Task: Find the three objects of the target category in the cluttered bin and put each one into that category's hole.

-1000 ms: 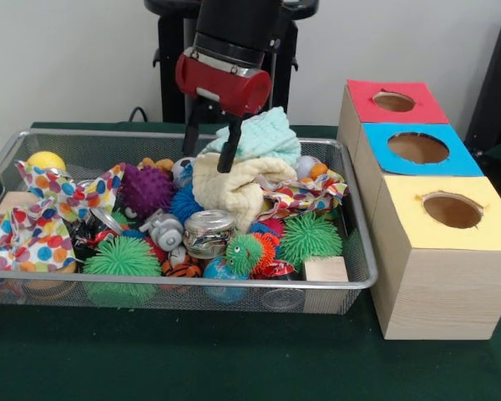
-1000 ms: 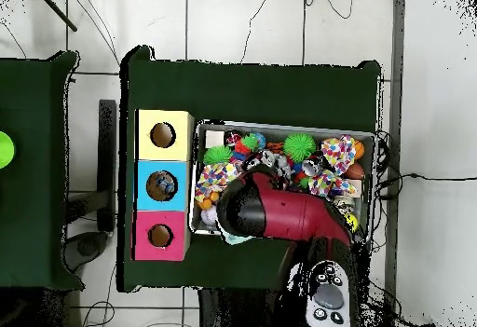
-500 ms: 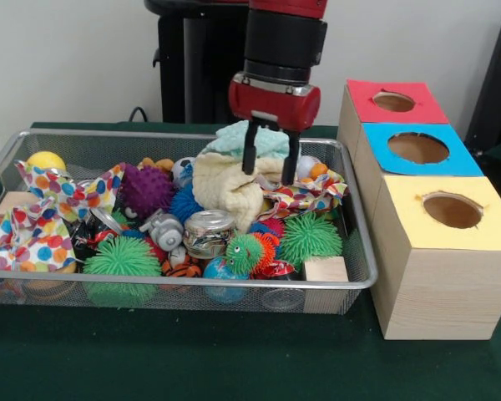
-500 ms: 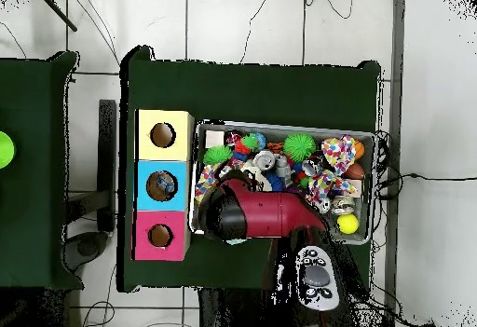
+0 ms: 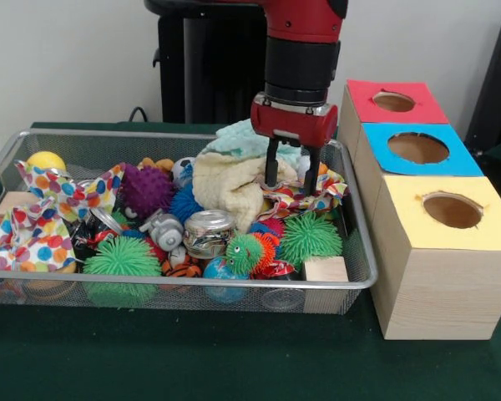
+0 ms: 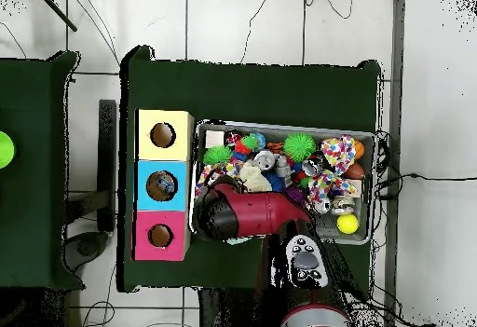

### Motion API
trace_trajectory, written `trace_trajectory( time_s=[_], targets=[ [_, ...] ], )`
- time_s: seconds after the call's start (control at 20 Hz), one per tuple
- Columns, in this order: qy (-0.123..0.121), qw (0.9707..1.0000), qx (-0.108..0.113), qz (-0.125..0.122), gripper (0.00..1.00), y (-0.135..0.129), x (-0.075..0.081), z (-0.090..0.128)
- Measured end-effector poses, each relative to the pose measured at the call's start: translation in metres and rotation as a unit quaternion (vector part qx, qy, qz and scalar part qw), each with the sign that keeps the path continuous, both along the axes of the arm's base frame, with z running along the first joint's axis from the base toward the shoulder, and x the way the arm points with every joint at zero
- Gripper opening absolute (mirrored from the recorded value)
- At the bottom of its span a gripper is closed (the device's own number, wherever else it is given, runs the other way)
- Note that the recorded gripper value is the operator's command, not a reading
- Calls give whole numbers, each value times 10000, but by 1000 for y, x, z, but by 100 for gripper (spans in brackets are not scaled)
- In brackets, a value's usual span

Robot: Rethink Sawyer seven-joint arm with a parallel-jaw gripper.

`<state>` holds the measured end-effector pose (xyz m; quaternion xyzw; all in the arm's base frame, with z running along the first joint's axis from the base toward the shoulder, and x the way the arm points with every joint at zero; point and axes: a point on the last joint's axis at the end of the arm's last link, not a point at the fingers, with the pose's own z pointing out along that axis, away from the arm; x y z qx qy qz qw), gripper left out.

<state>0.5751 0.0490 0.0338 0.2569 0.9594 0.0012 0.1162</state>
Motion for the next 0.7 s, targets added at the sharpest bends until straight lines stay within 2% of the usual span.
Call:
trace_trajectory(
  time_s=[0.3, 0.5, 0.65, 0.7],
  targets=[
    [164, 9998, -15, 95, 100, 7, -12, -15],
    [443, 9987, -103, 231, 100, 19, -33, -38],
    [547, 9979, -165, 294, 100, 22, -43, -52],
    [521, 9980, -188, 312, 100, 23, -41, -54]
  ],
)
